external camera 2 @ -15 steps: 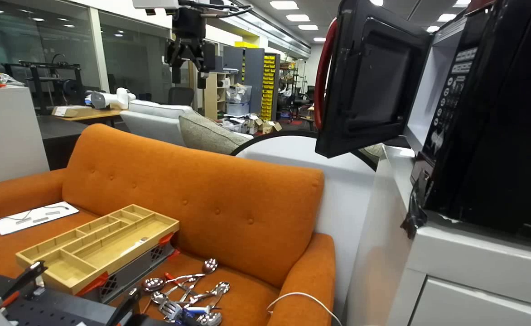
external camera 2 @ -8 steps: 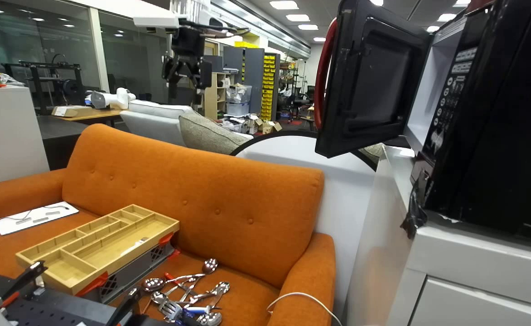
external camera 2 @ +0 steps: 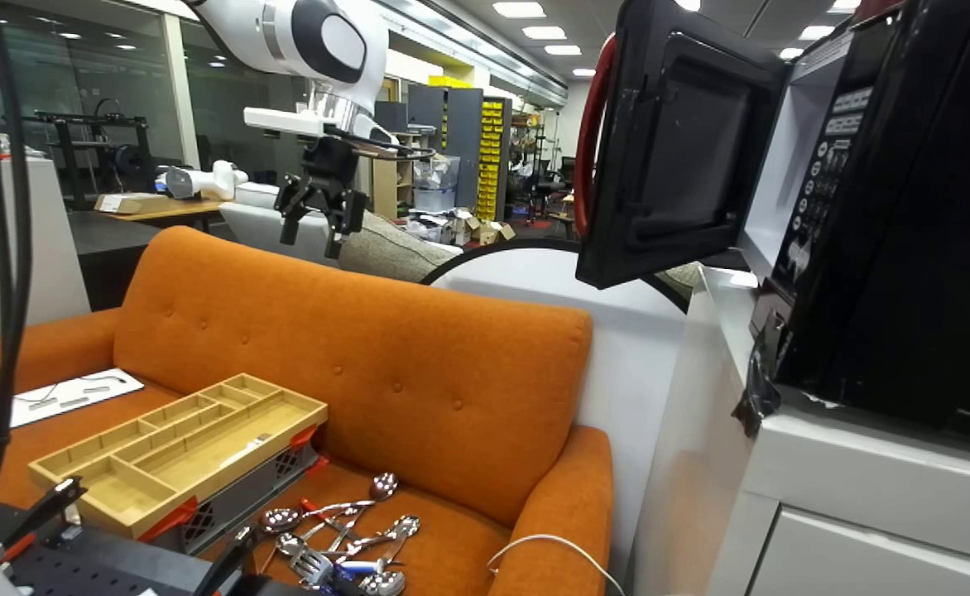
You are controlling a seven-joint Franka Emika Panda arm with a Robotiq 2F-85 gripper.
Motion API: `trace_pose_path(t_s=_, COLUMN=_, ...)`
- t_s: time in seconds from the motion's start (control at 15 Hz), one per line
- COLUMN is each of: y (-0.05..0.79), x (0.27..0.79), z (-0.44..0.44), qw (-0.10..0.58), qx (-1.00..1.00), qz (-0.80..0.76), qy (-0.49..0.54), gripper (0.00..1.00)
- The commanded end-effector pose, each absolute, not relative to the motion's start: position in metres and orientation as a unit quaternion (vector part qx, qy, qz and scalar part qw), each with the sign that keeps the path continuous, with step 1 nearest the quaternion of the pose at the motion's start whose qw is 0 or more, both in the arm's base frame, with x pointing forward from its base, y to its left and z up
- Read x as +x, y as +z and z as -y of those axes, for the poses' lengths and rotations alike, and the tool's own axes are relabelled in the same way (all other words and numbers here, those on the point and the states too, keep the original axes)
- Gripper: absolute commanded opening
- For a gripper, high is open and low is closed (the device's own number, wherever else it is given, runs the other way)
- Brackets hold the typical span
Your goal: Pick the spatula and put it in the box
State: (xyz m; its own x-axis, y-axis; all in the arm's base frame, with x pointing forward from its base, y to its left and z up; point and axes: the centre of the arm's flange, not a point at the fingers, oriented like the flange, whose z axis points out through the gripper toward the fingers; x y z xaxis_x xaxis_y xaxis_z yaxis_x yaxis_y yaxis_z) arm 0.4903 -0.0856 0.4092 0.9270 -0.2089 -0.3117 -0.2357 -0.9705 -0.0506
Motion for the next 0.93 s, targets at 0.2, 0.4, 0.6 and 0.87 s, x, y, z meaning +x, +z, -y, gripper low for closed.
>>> trace_pose_path(t_s=0.2, y=0.413, x=0.491, z=0.086, qw=0.043, qx=-0.981, qz=-0.113, qy=0.151, gripper=1.0)
trace_pose_path(t_s=0.4, y=0.408, x=0.492, z=0.087, qw=0.047, qx=-0.979, qz=-0.124, qy=0.153, gripper=1.0)
trace_pose_path(t_s=0.6, y=0.368, x=0.502, z=0.09, qw=0.046, qx=-0.972, qz=-0.15, qy=0.177, gripper=1.0)
trace_pose_path(t_s=0.87, y=0.286, x=0.514, z=0.091, qw=0.061, qx=-0.954, qz=-0.195, qy=0.219, gripper=1.0)
